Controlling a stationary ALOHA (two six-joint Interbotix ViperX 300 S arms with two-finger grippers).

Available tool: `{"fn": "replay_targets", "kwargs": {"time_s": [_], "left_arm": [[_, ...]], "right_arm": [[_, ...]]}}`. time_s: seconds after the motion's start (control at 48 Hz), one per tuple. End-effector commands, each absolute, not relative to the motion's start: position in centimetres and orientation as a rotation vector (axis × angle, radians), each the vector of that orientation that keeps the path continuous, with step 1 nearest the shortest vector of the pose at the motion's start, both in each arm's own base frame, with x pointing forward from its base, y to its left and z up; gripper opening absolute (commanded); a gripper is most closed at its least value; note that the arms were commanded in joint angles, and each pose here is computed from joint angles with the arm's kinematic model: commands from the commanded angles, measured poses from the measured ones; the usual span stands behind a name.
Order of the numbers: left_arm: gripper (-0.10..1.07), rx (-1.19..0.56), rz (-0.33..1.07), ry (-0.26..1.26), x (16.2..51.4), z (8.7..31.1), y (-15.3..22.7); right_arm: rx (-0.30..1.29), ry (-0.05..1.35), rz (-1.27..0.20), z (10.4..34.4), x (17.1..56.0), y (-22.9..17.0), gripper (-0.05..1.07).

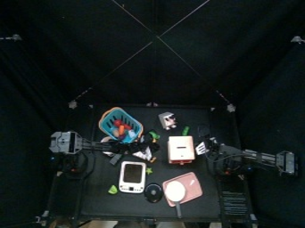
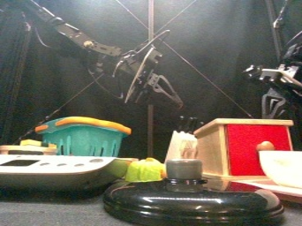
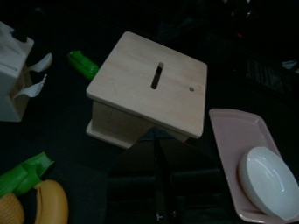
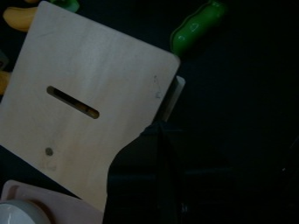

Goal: Grab banana

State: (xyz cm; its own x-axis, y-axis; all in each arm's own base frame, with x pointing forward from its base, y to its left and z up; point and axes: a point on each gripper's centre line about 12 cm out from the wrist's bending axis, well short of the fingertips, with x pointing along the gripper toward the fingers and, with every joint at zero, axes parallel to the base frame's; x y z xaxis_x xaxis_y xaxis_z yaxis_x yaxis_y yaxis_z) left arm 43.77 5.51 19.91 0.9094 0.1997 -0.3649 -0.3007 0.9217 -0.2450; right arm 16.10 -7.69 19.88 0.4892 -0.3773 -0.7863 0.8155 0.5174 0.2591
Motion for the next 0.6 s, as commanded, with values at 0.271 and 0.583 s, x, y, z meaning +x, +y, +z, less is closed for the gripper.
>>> {"fn": "replay_targets", "kwargs": {"time_s": [0.271,0.583], "left_arm": [[0.31,-0.275,0.22,0.209,38.8,25.3,4.0],[0.31,-0.198,0.195,0.097,31.7,27.4,3.5]], "right_arm": [[0.626,0.553,-0.651,25.6,19.4,-7.2,0.35],[0.575,0.332,-0.464,29.0,23.9,-7.1,0.35]]}}
